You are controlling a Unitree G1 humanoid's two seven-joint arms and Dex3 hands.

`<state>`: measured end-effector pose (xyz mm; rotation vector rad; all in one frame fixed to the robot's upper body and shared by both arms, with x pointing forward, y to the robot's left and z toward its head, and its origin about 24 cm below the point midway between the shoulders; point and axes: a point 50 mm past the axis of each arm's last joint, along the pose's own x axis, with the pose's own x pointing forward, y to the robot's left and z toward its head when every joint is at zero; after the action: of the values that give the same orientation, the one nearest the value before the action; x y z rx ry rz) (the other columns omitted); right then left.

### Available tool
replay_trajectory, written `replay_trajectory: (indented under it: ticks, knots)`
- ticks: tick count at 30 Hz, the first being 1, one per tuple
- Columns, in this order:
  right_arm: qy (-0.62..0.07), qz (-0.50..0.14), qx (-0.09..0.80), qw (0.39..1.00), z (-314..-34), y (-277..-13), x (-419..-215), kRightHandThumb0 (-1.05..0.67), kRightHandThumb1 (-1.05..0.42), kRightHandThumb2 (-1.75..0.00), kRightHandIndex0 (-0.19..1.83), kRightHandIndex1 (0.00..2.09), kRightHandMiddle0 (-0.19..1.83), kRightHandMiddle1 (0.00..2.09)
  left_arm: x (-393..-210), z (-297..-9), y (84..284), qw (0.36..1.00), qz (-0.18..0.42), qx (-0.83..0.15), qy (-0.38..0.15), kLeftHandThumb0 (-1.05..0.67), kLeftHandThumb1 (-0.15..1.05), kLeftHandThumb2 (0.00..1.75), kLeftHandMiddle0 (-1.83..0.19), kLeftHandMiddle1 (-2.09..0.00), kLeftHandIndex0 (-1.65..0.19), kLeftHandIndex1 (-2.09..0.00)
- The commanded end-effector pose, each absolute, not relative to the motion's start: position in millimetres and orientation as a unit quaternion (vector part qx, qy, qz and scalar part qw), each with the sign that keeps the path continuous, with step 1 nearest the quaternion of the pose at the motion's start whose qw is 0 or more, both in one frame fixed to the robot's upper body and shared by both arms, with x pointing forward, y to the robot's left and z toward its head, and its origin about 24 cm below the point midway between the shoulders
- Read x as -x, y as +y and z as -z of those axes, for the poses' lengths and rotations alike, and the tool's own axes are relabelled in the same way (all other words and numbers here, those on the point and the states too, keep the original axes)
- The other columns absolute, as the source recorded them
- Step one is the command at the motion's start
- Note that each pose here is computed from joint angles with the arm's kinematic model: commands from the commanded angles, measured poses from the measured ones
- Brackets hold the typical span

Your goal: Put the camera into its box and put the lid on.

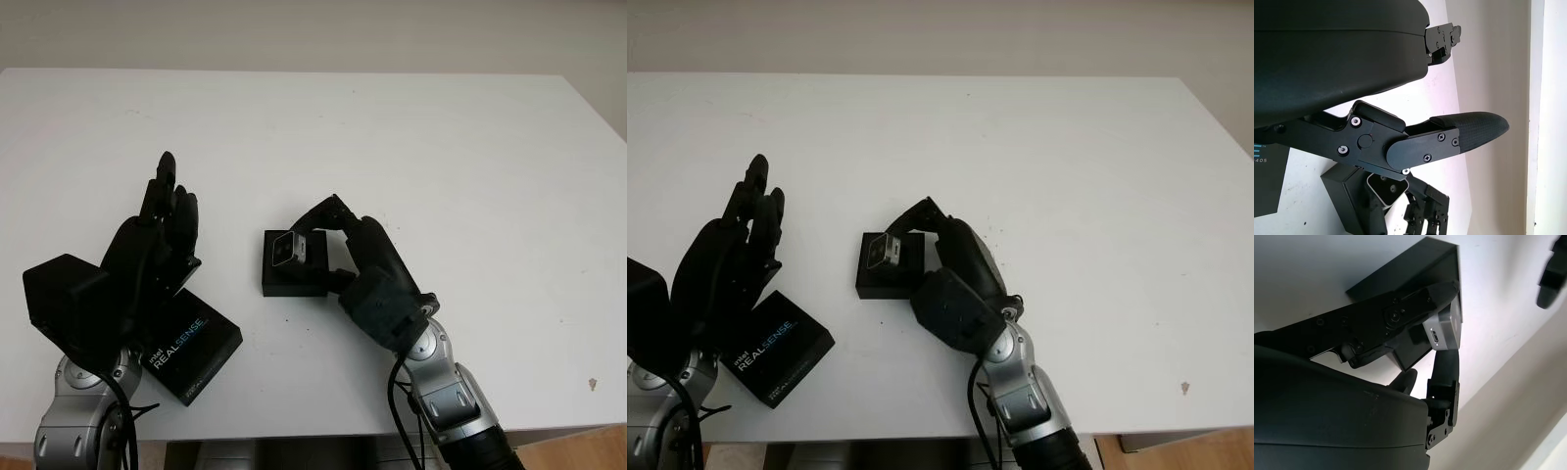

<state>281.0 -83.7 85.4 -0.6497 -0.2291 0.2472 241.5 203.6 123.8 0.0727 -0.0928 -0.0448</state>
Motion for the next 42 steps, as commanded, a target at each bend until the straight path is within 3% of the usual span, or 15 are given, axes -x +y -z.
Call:
replay_trajectory:
  ticks: [1,2,6,9,22,29,37,40,42]
  knots:
    - [-0.139,-0.144,0.384,0.901,-82,-81,-277,-0.40,-1.01,-0.05,0.12,0.69,0.28,1.43,-239.3,-127,204.3,0.997,0.023,-0.040,-0.056,-0.79,1.05,0.65,0.19,-0.03,0.19,0.00]
    - [-0.154,-0.151,0.413,0.885,-83,-80,-276,-0.45,-1.01,-0.05,0.09,0.54,0.22,1.17,-239.2,-127,204.4,0.997,0.023,-0.041,-0.056,-0.79,1.05,0.64,0.19,-0.04,0.19,0.00]
    - [-0.197,-0.164,0.496,0.829,-92,-78,-271,-0.53,-0.98,-0.05,0.07,0.19,0.21,0.49,-238.8,-127,205.5,0.997,0.026,-0.041,-0.055,-0.78,1.05,0.65,0.19,-0.03,0.19,0.00]
    - [-0.223,-0.164,0.527,0.804,-99,-78,-266,-0.53,-0.97,-0.05,0.01,0.09,0.21,0.29,-238.4,-127,206.5,0.997,0.025,-0.042,-0.054,-0.79,1.05,0.64,0.19,-0.04,0.19,0.00]
    - [-0.266,-0.162,0.557,0.770,-114,-76,-254,-0.55,-0.96,-0.05,-0.05,0.04,0.20,0.18,-238.1,-128,206.9,0.997,0.026,-0.050,-0.052,-0.78,1.05,0.64,0.19,-0.05,0.19,-0.02]
    - [-0.259,-0.173,0.553,0.773,-123,-81,-258,-0.62,-1.04,-0.08,-0.13,0.01,-0.04,0.03,-237.8,-129,206.8,0.997,0.024,-0.054,-0.056,-0.78,1.05,0.64,0.19,-0.05,0.19,-0.02]
    - [-0.207,-0.170,0.322,0.908,-150,-120,-278,-0.77,-1.05,-0.29,-0.15,0.03,-0.15,0.01,-236.3,-144,214.2,0.991,0.016,-0.089,-0.096,-0.78,1.05,0.65,0.19,-0.04,0.19,-0.01]
    - [-0.167,-0.168,0.258,0.937,-160,-139,-290,-0.79,-1.05,-0.34,-0.16,0.03,-0.14,0.04,-233.6,-164,223.3,0.980,0.013,-0.151,-0.131,-0.76,1.05,0.62,0.16,-0.05,0.16,-0.04]
    - [-0.159,-0.162,0.220,0.949,-167,-150,-298,-0.80,-1.05,-0.38,-0.10,0.06,-0.09,0.06,-231.7,-184,232.0,0.965,0.019,-0.203,-0.163,-0.73,1.05,0.49,0.09,-0.08,0.10,-0.07]
